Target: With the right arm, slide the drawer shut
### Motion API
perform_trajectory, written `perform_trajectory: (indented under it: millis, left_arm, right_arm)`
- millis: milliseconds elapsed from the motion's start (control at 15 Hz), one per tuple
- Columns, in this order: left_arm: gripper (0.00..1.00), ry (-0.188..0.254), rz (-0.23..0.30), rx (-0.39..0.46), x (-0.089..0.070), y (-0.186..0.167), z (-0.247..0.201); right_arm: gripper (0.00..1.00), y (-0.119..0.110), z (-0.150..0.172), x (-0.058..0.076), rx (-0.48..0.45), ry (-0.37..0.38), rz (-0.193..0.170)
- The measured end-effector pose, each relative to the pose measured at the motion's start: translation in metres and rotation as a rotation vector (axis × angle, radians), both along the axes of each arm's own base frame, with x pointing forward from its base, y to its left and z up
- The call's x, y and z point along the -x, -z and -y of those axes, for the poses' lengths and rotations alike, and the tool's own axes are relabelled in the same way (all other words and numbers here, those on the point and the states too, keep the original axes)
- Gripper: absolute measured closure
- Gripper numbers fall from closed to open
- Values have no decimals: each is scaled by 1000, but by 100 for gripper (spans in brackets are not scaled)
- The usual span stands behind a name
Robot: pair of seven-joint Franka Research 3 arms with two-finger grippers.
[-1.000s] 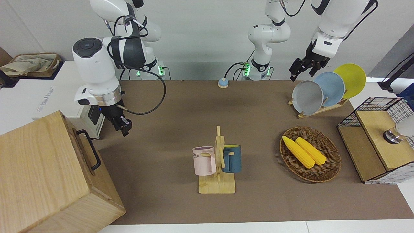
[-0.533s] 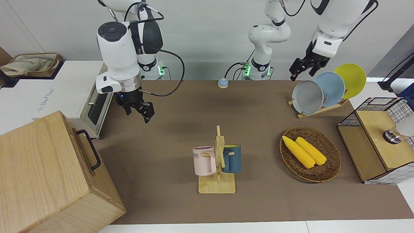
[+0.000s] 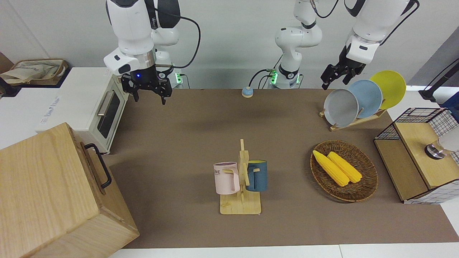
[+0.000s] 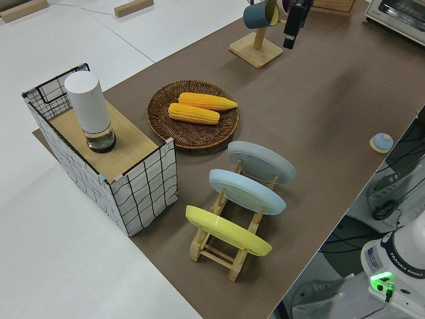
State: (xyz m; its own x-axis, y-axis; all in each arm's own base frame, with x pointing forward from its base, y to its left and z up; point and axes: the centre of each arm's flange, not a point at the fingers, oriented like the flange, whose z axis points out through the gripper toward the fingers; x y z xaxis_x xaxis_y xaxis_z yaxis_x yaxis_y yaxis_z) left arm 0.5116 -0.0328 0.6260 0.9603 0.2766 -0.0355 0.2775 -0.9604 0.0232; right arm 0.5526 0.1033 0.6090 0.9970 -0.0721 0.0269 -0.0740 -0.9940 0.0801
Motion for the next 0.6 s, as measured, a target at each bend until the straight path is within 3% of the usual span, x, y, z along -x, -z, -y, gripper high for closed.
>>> perform_trajectory:
  millis: [67,267,600]
  left_arm:
    - [0,0,0,0,0,0,0]
    - [0,0,0,0,0,0,0]
    - [0,0,0,0,0,0,0]
  right_arm:
    - [1,-15,9,12,-18,-38,-9]
    - [1,-34,30,29,-61,-92,-34]
    - [1,-35,51,35,-70,-114,-72]
